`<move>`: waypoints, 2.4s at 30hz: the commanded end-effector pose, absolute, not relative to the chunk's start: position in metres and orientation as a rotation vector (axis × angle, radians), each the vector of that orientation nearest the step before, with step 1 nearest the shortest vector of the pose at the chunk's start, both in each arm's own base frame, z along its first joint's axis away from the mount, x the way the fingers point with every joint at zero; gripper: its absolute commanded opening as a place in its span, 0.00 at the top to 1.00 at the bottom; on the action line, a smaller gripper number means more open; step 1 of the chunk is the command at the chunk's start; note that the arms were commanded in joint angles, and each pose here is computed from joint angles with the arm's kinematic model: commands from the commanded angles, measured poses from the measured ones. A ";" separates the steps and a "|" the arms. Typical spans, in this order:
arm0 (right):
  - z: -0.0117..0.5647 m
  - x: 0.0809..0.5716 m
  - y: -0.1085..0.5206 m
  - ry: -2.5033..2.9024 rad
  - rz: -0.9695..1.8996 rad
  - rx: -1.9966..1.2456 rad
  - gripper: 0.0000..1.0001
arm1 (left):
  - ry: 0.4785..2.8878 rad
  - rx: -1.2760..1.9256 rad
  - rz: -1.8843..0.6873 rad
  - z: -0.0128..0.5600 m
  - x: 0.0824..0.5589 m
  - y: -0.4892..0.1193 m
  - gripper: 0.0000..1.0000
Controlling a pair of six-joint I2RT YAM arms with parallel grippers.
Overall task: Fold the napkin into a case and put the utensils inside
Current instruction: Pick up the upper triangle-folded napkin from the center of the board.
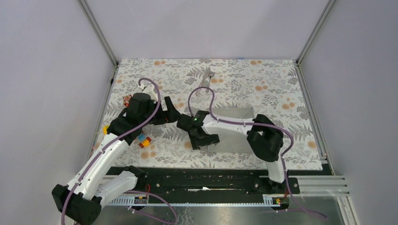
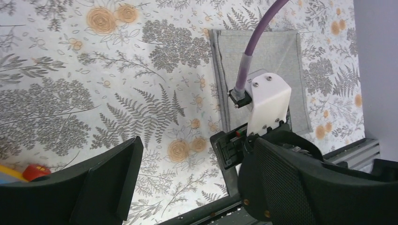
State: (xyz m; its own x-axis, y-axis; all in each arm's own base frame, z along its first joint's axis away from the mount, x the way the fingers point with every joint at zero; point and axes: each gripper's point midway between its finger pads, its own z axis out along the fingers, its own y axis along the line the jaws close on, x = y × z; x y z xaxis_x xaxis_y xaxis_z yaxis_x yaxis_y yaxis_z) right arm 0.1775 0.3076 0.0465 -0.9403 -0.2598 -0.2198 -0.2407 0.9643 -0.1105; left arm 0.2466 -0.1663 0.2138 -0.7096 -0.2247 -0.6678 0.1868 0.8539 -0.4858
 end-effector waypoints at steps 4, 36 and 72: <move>0.039 0.182 0.270 2.782 -0.519 -0.360 0.22 | 2.189 -0.043 -0.557 0.214 0.248 -0.142 0.04; 0.061 0.181 0.309 2.657 -0.069 -0.364 0.46 | 2.113 -0.243 -0.265 0.236 0.266 -0.086 0.01; 0.001 0.178 0.280 2.782 -0.215 -0.438 0.62 | 2.137 -0.230 -0.270 0.221 0.265 -0.089 0.01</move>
